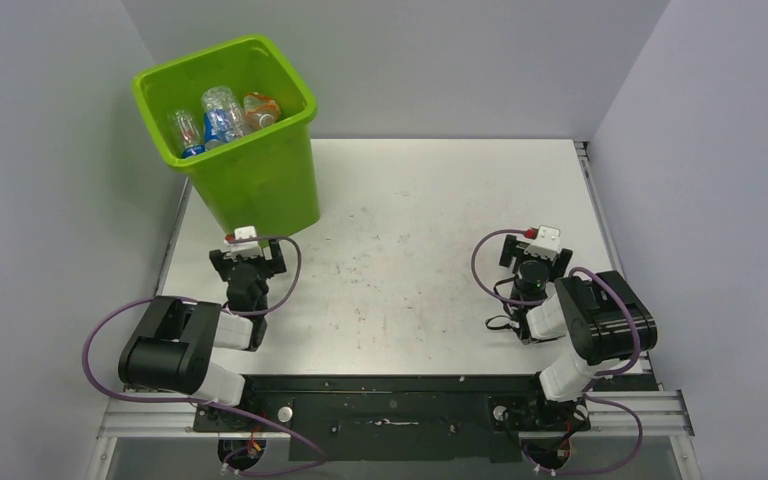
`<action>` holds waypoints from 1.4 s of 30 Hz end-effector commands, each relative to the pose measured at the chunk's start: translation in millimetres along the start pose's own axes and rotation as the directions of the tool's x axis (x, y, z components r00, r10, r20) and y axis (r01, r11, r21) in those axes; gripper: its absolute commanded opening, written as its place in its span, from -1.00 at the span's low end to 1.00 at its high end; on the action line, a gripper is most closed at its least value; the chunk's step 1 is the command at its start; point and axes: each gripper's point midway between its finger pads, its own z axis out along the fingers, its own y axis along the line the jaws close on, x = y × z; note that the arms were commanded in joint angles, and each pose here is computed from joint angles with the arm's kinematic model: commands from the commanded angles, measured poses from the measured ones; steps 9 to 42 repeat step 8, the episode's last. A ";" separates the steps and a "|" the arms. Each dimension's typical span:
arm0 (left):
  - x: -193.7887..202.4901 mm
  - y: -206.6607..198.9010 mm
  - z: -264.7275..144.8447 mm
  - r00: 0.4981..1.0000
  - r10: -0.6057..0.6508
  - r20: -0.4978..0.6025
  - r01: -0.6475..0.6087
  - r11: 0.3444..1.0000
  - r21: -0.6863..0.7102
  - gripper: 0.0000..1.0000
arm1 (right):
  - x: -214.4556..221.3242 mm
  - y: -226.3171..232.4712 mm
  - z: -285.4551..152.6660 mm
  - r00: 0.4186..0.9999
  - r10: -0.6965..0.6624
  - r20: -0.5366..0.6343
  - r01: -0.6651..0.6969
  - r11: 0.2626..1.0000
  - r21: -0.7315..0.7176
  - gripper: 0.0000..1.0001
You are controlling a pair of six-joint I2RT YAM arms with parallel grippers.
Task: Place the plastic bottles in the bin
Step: Reset both arms
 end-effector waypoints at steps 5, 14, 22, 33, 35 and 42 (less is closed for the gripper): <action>-17.5 -4.3 11.1 0.998 -0.041 0.041 0.041 0.999 0.014 0.92 | -10.3 7.7 5.9 0.999 0.045 0.023 -0.045 0.998 -0.036 0.79; -18.6 -3.2 11.4 0.998 -0.045 0.043 0.045 0.999 0.013 0.92 | -9.8 7.6 5.9 0.999 0.045 0.021 -0.044 0.998 -0.036 0.79; -18.6 -3.2 11.4 0.998 -0.045 0.043 0.045 0.999 0.013 0.92 | -9.8 7.6 5.9 0.999 0.045 0.021 -0.044 0.998 -0.036 0.79; -18.6 -3.2 11.4 0.998 -0.045 0.043 0.045 0.999 0.013 0.92 | -9.8 7.6 5.9 0.999 0.045 0.021 -0.044 0.998 -0.036 0.79; -18.6 -3.2 11.4 0.998 -0.045 0.043 0.045 0.999 0.013 0.92 | -9.8 7.6 5.9 0.999 0.045 0.021 -0.044 0.998 -0.036 0.79; -18.6 -3.2 11.4 0.998 -0.045 0.043 0.045 0.999 0.013 0.92 | -9.8 7.6 5.9 0.999 0.045 0.021 -0.044 0.998 -0.036 0.79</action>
